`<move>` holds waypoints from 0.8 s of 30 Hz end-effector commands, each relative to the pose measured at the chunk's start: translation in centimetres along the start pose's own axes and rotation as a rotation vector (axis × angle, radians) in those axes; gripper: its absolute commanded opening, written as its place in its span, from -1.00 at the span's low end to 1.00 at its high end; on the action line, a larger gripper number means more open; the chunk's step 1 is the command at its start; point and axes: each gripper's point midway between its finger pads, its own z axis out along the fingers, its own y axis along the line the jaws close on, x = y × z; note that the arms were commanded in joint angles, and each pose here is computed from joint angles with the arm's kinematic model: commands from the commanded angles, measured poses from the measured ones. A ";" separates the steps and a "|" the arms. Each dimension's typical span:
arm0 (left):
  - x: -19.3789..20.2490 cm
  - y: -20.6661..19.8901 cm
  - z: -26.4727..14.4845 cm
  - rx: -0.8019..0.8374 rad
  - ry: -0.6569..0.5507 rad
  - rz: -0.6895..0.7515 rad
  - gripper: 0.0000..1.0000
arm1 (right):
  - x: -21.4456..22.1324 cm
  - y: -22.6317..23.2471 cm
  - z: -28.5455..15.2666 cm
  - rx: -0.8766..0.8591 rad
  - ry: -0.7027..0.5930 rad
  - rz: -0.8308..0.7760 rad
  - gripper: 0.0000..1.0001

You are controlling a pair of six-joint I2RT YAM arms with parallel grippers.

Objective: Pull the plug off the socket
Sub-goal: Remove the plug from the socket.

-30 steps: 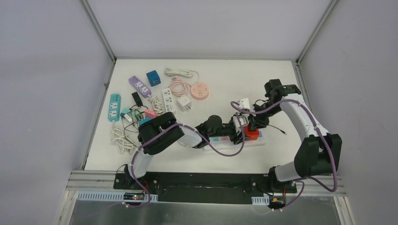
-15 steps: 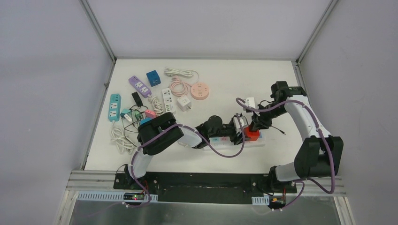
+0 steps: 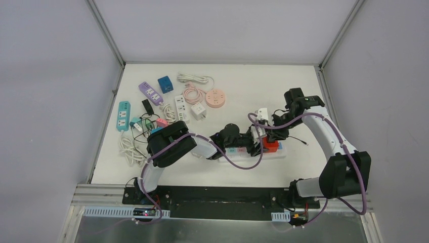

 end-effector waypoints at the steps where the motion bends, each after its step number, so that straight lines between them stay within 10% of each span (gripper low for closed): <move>1: 2.2 -0.3 -0.5 -0.017 0.089 -0.002 -1.00 | -1.7 -0.3 -1.0 0.035 -0.115 -0.002 -1.00; 24: 2.7 -0.1 -0.8 -0.028 0.125 -0.010 -1.00 | -1.4 0.3 -1.5 0.034 -0.169 0.065 -1.00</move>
